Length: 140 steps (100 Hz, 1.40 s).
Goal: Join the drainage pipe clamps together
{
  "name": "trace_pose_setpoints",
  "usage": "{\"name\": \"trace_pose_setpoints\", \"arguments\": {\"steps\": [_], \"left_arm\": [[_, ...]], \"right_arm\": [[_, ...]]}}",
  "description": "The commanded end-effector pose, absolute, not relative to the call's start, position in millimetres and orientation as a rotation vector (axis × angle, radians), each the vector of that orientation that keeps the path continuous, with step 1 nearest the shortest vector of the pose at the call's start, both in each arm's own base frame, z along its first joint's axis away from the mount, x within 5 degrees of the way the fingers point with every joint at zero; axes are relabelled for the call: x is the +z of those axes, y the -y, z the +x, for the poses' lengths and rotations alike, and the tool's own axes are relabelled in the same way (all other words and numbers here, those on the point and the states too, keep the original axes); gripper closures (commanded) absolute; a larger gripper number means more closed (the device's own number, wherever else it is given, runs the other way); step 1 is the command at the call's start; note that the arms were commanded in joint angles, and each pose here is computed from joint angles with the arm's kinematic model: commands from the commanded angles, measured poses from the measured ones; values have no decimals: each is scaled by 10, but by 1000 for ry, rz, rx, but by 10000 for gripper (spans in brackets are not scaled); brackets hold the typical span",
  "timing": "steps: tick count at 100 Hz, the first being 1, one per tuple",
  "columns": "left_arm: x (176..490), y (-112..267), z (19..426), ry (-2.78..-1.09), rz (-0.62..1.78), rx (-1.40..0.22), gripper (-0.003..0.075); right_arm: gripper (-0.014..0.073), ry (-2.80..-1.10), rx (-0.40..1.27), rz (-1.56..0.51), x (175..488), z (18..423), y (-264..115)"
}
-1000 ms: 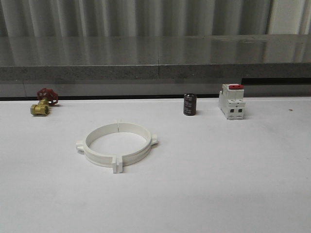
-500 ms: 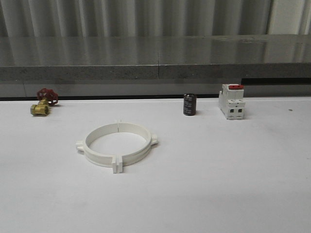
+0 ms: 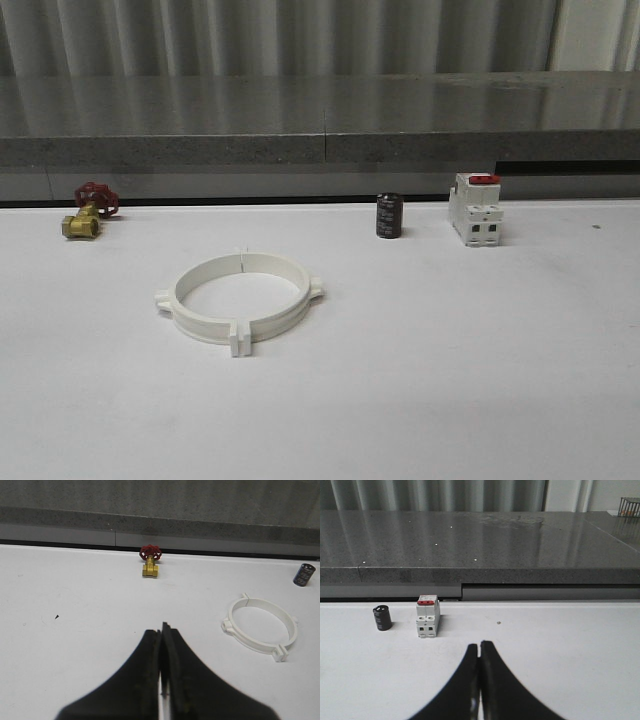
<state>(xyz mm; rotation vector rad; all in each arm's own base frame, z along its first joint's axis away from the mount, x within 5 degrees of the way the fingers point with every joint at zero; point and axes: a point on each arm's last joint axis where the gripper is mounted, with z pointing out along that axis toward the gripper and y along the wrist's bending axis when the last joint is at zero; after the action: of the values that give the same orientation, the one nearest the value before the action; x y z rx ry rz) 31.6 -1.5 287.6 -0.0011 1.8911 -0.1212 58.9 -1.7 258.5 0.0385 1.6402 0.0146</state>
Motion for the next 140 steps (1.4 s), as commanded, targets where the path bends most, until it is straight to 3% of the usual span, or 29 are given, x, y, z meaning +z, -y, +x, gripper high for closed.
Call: {"name": "trace_pose_setpoints", "arguments": {"steps": [1, 37, 140], "left_arm": [[3008, 19, 329, -1809, -1, -128, 741], [3008, 19, 329, -1809, -1, -128, 741], [3009, 19, 329, -1808, -1, -128, 741]], "right_arm": [[662, -1530, 13, 53, 2631, 560, 16], [662, -1448, -65, 73, 2109, 539, 49], [662, -1463, -57, 79, 2112, 539, 48]]}}
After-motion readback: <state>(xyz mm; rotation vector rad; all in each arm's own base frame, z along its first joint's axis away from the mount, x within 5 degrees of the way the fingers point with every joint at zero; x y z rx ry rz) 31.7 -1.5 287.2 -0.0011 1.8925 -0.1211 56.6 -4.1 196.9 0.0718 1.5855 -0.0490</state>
